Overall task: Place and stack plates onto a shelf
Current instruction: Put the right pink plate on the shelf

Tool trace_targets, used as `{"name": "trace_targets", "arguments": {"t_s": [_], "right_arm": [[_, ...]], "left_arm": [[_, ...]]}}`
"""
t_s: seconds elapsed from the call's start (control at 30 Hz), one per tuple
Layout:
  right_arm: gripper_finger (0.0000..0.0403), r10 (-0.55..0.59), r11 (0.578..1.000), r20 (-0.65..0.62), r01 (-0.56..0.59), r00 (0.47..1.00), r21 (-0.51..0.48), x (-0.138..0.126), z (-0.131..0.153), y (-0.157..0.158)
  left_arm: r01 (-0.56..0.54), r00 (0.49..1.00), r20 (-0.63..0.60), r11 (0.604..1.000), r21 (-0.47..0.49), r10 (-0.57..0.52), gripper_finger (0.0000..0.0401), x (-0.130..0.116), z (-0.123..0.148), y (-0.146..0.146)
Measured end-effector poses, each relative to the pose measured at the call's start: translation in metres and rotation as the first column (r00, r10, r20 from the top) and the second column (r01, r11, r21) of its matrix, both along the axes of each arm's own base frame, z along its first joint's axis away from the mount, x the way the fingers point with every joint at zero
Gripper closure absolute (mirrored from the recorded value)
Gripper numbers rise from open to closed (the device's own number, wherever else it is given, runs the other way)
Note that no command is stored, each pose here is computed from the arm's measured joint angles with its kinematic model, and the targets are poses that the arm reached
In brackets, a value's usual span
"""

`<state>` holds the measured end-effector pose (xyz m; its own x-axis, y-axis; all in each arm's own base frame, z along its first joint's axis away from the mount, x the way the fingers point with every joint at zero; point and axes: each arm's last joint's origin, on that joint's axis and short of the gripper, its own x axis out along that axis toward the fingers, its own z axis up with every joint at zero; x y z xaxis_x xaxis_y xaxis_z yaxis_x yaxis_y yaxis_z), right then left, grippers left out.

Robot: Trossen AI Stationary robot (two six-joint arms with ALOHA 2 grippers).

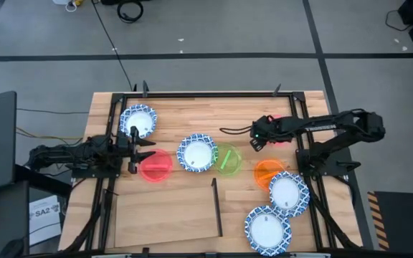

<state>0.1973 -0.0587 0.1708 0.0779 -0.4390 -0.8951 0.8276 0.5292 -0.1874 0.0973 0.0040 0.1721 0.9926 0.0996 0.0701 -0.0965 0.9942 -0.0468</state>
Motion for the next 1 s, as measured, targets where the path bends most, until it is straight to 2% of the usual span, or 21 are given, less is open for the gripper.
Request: {"name": "trace_targets", "arguments": {"t_s": [0.7, 1.0], "right_arm": [[0.0209, 0.02, 0.999, -0.222, -0.009, 0.975, 0.05, 0.007, -0.038, -0.002], [0.0251, 0.014, 0.999, -0.234, -0.002, 0.972, 0.053, 0.008, -0.041, -0.004]], "left_arm": [[0.0, 1.0, 0.0, 1.0, 0.0, 0.0, 0.023, 0.0, 0.0, 0.0], [0.0, 1.0, 0.0, 1.0, 0.0, 0.0, 0.023, 0.0, 0.0, 0.0]]}}
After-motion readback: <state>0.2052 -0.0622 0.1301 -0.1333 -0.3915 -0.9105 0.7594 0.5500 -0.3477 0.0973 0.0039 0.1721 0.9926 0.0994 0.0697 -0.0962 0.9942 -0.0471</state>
